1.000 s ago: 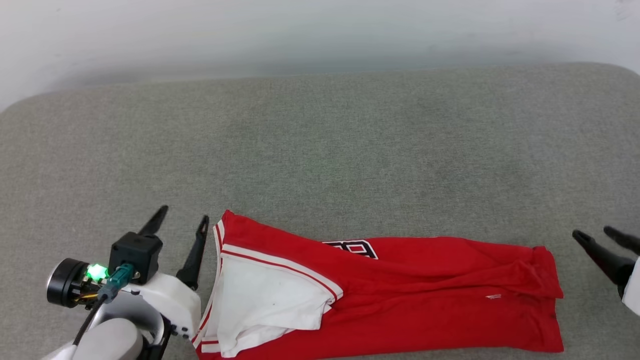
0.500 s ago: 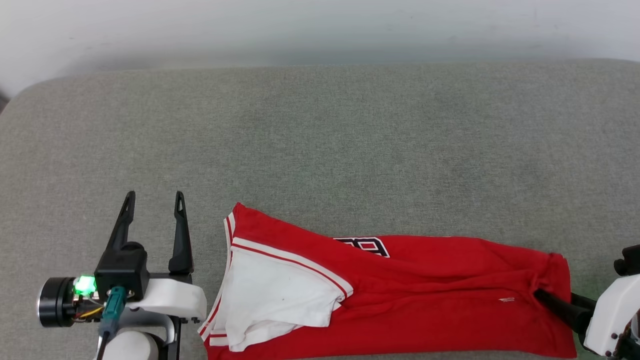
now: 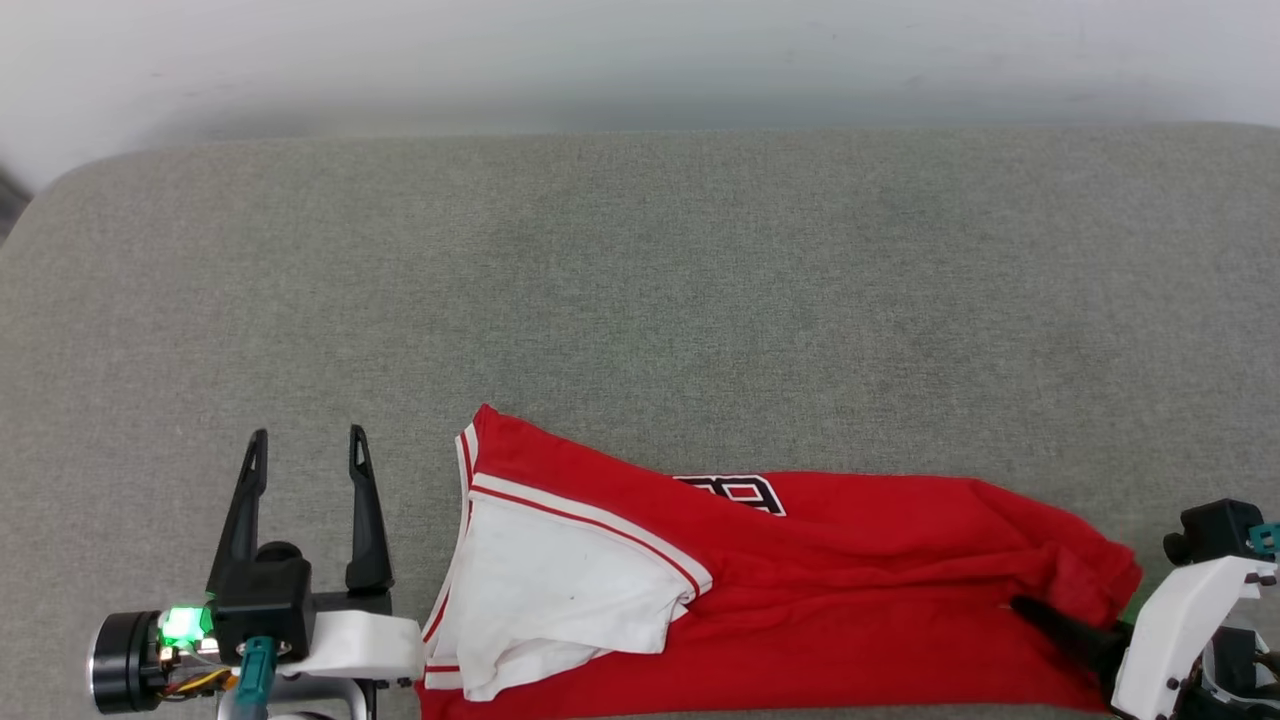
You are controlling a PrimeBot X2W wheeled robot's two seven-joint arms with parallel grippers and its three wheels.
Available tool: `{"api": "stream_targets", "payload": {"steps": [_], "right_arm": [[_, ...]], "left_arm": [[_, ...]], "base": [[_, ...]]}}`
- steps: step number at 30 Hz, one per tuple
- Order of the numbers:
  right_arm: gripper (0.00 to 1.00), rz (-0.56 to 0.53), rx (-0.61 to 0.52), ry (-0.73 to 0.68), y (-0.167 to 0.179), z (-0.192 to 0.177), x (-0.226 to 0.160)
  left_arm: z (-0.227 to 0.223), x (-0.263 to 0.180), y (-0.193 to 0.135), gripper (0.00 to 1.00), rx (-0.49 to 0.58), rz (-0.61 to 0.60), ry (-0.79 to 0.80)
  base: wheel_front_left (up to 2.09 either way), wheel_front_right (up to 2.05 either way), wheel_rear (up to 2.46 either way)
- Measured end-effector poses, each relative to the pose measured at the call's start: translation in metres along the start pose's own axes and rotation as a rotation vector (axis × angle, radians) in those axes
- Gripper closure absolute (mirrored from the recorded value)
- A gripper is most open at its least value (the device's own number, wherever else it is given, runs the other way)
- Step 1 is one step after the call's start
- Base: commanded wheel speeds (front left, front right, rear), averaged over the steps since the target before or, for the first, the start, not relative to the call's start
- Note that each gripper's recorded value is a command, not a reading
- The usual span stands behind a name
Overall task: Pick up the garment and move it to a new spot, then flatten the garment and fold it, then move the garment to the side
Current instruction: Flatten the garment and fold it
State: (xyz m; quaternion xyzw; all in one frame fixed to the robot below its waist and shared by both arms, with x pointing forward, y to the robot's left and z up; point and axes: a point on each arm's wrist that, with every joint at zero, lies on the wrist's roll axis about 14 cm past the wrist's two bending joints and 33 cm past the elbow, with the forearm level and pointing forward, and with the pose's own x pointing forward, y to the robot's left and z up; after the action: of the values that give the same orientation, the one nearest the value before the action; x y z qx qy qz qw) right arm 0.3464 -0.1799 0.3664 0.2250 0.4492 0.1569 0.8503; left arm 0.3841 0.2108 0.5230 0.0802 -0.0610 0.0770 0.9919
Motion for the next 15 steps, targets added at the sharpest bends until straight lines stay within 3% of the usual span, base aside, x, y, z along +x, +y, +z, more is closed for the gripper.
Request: {"api": "stream_targets", "payload": {"steps": [8,15], "right_arm": [[1.0,-0.012,-0.03,-0.057,-0.002,0.013,-0.007],[1.0,-0.116,-0.076,-0.132,-0.036,0.045,-0.039]], "left_arm": [[-0.001,-0.009,0.001,0.0,0.014,0.019,-0.002],[0.003,-0.019,0.002,0.0,-0.005,0.031,-0.01]], "base": [[0.0,0.0,0.0],[0.0,0.0,0.0]]}}
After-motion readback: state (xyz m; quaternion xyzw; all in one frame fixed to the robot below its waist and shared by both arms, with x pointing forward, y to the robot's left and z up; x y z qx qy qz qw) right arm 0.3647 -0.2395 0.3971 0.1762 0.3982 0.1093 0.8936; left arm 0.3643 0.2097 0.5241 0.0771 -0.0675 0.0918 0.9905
